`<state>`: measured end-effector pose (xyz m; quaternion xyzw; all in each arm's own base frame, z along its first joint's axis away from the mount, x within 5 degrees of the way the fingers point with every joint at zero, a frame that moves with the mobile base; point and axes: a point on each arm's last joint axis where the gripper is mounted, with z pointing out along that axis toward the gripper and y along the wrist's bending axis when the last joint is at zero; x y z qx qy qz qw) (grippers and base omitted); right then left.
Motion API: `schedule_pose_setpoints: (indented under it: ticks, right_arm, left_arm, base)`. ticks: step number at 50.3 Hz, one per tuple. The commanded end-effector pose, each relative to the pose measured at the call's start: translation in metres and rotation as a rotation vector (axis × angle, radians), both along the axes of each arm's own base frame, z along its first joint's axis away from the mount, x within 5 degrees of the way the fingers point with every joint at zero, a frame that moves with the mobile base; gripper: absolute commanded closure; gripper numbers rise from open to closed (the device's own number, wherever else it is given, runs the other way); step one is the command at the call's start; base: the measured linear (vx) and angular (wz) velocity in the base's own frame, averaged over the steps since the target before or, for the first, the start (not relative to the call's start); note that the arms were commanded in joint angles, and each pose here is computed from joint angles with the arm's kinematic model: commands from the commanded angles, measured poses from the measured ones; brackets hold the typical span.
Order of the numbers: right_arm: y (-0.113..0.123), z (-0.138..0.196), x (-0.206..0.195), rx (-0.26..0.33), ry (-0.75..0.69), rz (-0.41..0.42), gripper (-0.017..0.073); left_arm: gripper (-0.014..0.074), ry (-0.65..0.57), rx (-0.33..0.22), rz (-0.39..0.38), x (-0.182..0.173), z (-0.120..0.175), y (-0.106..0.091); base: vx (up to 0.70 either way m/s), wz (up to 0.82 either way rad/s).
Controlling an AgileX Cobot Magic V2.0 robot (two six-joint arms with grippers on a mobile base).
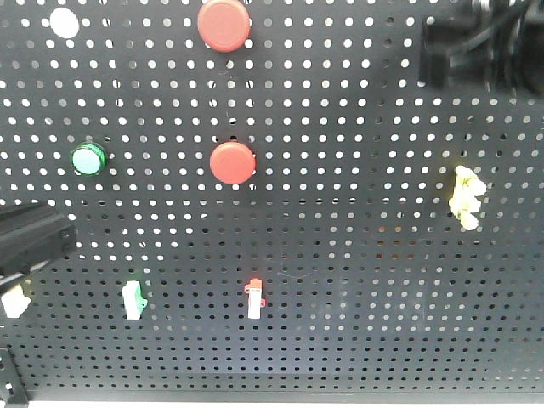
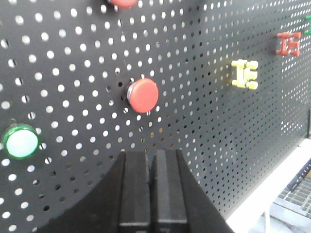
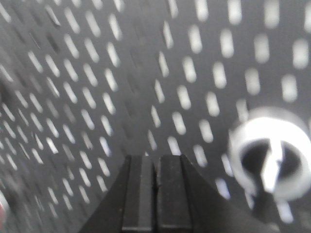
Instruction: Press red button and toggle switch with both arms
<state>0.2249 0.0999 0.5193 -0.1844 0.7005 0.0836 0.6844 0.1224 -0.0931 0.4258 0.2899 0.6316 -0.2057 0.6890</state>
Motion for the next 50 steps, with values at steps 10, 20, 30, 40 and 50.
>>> schedule_pose_setpoints:
  ticks: [10,20,30,40,50]
  right_arm:
    - [-0.016,0.024,-0.015,0.050,-0.111,-0.080,0.0562]
    - [-0.021,0.023,-0.018,0.039,-0.096,-0.113,0.0562]
    - [-0.021,0.025,-0.019,0.058,-0.105,-0.112,0.0562]
    - [-0.026,0.028,-0.020,0.059,-0.132,-0.153,0.0562]
    - [-0.033,0.028,-0.019,0.053,-0.134,-0.232,0.0562]
  left_arm:
    - [0.0592,-0.046,-0.070,0.037,-0.001,0.014,0.005]
    - [0.0592,-0.046,-0.070,0.037,-0.001,0.014,0.005]
    - [0.0592,-0.047,-0.068,0.037,-0.001,0.014,0.005]
    - [0.0592,-0.049,-0.062,0.037,-0.001,0.014,0.005]
    - [0.0592,-0.046,-0.060,0.035,-0.001,0.013,0.005]
  base:
    - [0.00,0.00]
    - [0.00,0.00]
    - [0.00,0.00]
    - [0.00,0.00]
    - [0.00,0.00]
